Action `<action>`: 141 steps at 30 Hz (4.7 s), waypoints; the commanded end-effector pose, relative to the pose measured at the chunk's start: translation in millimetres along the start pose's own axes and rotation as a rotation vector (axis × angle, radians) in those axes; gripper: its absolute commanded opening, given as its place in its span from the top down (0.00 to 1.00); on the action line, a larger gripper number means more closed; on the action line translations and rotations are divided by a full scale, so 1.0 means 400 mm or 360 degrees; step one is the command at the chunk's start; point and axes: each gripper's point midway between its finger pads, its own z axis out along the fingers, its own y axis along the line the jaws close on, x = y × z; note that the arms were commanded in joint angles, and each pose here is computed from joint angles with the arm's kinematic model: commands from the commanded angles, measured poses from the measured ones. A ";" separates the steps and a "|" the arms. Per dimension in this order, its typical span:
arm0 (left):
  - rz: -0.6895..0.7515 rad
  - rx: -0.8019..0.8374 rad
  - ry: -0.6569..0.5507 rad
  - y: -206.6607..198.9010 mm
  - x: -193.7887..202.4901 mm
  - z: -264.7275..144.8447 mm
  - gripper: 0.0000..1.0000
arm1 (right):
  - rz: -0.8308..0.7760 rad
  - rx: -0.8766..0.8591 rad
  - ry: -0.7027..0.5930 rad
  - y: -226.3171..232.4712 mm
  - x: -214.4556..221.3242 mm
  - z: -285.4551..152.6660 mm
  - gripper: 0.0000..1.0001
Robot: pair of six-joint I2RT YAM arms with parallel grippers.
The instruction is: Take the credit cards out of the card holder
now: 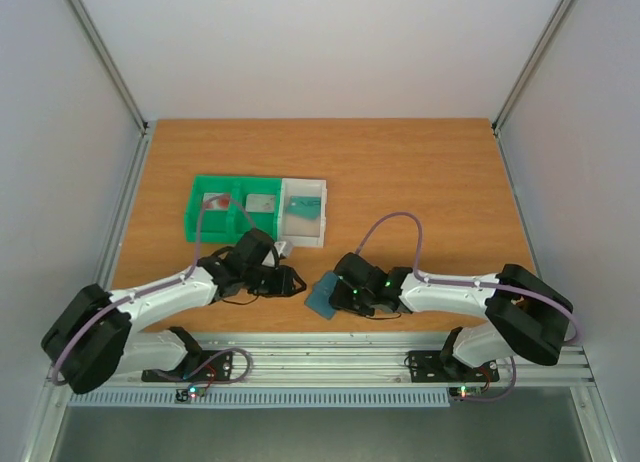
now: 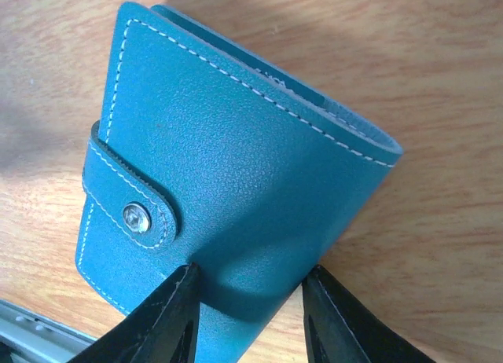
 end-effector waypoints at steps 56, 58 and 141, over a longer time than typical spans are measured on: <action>0.0126 0.0058 -0.0157 -0.148 -0.023 -0.025 0.53 | -0.0350 -0.0527 0.0049 0.111 0.010 -0.118 0.99; 0.0137 0.0068 -0.0145 -0.148 -0.019 -0.019 0.53 | -0.0381 -0.0528 0.0058 0.123 0.015 -0.123 0.99; 0.0082 0.0028 0.0045 -0.108 0.035 0.025 1.00 | -0.0351 0.0066 -0.0032 -0.042 0.009 -0.085 0.76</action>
